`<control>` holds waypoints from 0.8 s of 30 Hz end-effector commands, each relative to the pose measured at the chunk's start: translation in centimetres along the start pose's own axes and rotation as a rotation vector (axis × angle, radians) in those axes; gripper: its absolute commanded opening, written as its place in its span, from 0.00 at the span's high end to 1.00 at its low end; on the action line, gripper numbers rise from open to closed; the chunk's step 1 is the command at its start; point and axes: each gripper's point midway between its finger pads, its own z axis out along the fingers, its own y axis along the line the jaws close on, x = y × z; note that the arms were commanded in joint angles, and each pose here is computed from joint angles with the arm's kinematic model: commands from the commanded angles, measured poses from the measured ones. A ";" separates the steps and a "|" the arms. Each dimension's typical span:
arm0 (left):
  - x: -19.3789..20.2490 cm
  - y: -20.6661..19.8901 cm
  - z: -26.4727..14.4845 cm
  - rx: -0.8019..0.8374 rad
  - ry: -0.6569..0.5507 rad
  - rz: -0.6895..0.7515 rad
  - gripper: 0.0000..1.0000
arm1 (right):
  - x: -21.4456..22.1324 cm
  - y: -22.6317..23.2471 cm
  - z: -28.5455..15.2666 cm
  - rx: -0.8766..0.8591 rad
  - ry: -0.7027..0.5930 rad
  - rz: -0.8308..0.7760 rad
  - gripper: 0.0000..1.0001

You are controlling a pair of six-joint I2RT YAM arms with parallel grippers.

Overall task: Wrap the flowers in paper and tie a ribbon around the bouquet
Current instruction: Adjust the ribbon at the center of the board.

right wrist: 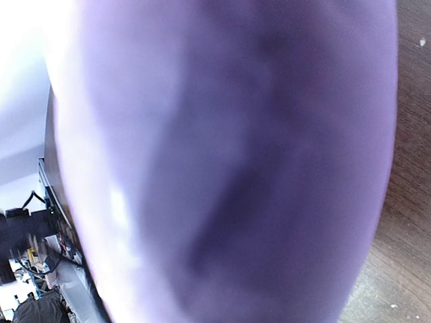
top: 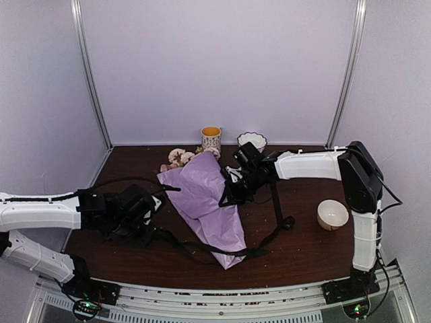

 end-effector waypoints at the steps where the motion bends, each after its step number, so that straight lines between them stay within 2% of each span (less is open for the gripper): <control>1: 0.4 5.8 0.7 -0.164 0.000 -0.179 1.00 | -2.1 0.9 -2.8 0.011 -0.083 -0.043 1.00; 4: 0.6 8.7 0.6 -0.246 0.003 -0.248 1.00 | -2.1 0.8 -2.9 0.014 -0.083 -0.041 1.00; 5: 0.3 9.7 0.4 -0.268 -0.012 -0.277 0.96 | -2.1 0.8 -2.8 0.015 -0.083 -0.042 1.00; 6: 0.0 10.6 0.2 -0.287 -0.033 -0.312 0.83 | -2.1 0.7 -2.8 0.017 -0.083 -0.042 1.00; 7: -0.5 11.5 0.0 -0.300 -0.058 -0.350 0.66 | -2.1 0.6 -2.6 0.018 -0.082 -0.040 1.00; 8: -1.1 12.4 -0.2 -0.306 -0.086 -0.392 0.44 | -2.1 0.6 -2.5 0.016 -0.081 -0.039 1.00; 9: -1.6 13.1 -0.4 -0.306 -0.106 -0.425 0.27 | -2.1 0.5 -2.4 0.017 -0.080 -0.035 1.00; 10: -2.0 13.6 -0.5 -0.301 -0.122 -0.450 0.16 | -2.1 0.5 -2.3 0.016 -0.079 -0.033 1.00; 12: -2.7 14.3 -1.1 -0.320 -0.136 -0.470 0.06 | -2.0 0.4 -2.3 0.017 -0.078 -0.033 1.00; 14: -3.1 14.4 -1.4 -0.327 -0.135 -0.475 0.02 | -2.0 0.3 -2.4 0.024 -0.082 -0.035 1.00; 18: -1.8 13.0 -0.3 -0.253 -0.096 -0.499 0.03 | -2.1 0.1 -2.4 0.026 -0.088 -0.035 1.00; 19: -1.0 12.5 0.1 -0.231 -0.080 -0.502 0.06 | -2.1 0.2 -2.3 0.023 -0.089 -0.035 1.00; 21: 0.0 11.5 0.5 -0.184 -0.064 -0.503 0.17 | -2.1 0.1 -2.1 0.020 -0.086 -0.031 1.00; 24: 0.4 8.6 0.5 -0.056 -0.088 -0.471 0.33 | -2.2 0.2 -2.0 0.013 -0.082 -0.030 1.00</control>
